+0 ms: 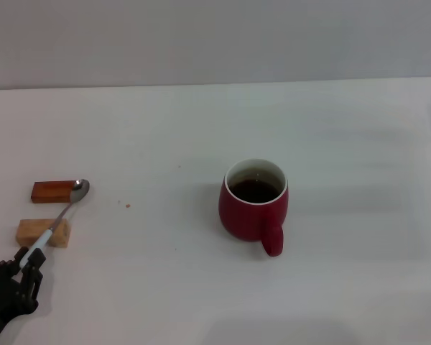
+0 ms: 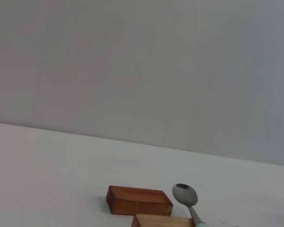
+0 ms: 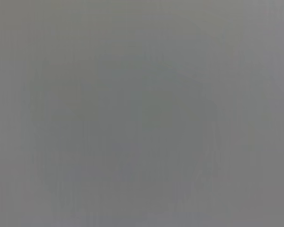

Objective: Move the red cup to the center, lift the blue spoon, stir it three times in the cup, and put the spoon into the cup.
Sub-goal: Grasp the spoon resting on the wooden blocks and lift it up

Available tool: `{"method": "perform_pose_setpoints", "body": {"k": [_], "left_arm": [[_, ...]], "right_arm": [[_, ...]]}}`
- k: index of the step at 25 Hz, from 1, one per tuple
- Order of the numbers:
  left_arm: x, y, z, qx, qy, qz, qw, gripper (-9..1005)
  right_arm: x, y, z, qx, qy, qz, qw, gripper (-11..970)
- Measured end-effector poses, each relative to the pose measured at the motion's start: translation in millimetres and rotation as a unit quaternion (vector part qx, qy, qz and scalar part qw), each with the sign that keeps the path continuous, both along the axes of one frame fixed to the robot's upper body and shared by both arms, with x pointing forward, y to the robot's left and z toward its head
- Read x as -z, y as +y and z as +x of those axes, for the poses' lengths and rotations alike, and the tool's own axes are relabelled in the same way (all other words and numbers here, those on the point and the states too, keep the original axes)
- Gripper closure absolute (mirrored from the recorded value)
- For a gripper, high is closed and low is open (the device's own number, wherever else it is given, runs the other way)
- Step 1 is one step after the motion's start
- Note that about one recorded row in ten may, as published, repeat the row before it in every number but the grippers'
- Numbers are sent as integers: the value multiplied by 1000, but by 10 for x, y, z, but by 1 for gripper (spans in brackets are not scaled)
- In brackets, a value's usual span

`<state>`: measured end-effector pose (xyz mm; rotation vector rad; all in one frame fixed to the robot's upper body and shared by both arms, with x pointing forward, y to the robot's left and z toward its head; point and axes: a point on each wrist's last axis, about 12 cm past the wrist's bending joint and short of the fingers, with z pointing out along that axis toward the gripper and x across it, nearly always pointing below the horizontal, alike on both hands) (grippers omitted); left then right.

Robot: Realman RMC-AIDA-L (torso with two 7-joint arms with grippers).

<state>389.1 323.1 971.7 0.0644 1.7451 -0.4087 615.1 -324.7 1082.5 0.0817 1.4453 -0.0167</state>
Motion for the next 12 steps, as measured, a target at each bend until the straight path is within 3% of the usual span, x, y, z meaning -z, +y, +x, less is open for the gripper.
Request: {"method": "perform_pose_setpoints", "body": {"k": [12], "left_arm": [[-11, 13, 28, -4, -4, 0, 1000, 819]], "right_arm": [[-2, 3, 3, 0, 0, -1, 1000, 371]]}}
